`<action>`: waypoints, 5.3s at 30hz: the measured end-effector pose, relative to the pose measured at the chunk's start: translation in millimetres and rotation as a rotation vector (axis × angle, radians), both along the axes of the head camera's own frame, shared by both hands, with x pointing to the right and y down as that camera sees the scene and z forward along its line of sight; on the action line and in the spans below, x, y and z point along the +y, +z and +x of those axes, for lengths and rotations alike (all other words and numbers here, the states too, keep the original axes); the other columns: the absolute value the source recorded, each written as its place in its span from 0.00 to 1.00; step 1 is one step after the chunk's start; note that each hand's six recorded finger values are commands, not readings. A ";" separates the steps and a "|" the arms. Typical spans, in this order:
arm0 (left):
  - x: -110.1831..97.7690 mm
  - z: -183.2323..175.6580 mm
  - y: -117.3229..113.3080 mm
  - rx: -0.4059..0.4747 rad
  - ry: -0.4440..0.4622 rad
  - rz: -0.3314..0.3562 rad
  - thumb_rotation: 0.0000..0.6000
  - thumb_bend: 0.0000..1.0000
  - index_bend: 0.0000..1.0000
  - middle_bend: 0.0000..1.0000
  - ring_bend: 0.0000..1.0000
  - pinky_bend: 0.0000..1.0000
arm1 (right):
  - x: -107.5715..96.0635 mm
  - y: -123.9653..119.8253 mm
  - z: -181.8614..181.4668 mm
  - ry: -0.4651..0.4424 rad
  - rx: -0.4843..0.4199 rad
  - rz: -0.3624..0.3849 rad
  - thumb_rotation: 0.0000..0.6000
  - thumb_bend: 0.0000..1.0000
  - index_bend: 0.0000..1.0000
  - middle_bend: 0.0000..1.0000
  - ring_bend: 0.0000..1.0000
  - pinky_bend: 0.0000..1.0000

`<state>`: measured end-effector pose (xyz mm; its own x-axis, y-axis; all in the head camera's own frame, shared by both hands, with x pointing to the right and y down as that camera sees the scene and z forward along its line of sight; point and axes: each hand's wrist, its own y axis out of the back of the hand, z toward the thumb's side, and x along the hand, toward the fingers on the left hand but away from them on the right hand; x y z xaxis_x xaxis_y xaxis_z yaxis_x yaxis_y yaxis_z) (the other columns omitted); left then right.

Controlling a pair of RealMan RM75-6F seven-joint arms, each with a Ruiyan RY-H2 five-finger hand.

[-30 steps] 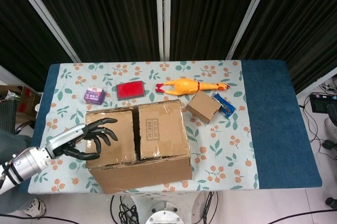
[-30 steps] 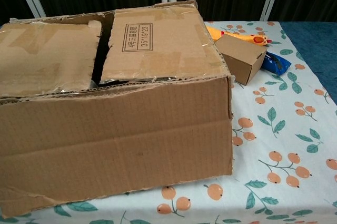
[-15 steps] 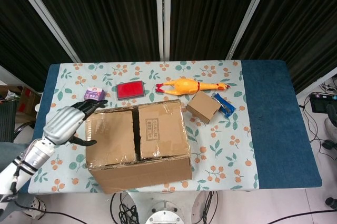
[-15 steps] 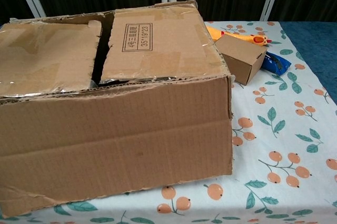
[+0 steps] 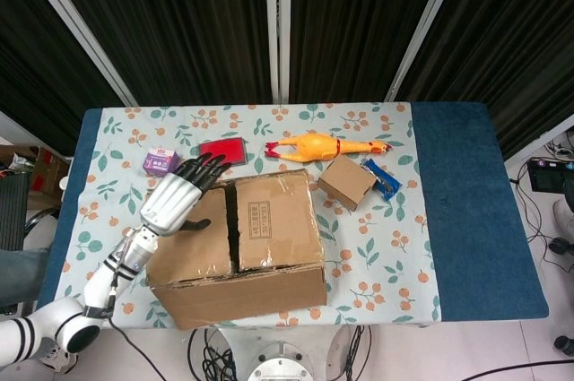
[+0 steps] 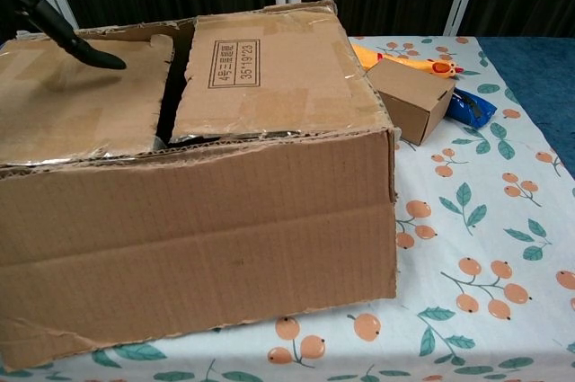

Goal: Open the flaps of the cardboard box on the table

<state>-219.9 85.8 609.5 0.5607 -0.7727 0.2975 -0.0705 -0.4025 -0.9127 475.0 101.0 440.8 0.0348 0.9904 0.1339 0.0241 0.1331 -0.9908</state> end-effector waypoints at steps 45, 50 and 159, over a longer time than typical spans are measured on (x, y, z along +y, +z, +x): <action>-66.4 160.1 -30.6 0.395 -0.057 0.083 1.00 0.04 0.00 0.00 0.04 0.18 | 8.5 -10.0 35.3 0.050 -0.036 0.014 1.00 0.19 0.00 0.00 0.00 0.00; -77.3 193.0 -41.4 0.447 -0.053 0.052 1.00 0.04 0.00 0.00 0.04 0.18 | 10.6 -10.8 37.1 0.055 -0.041 0.018 1.00 0.19 0.00 0.00 0.00 0.00; -4.0 41.1 -6.4 -0.087 0.444 -0.239 0.14 0.00 0.29 0.50 0.10 0.17 | 18.7 10.6 30.0 0.086 -0.034 -0.029 1.00 0.18 0.00 0.00 0.00 0.00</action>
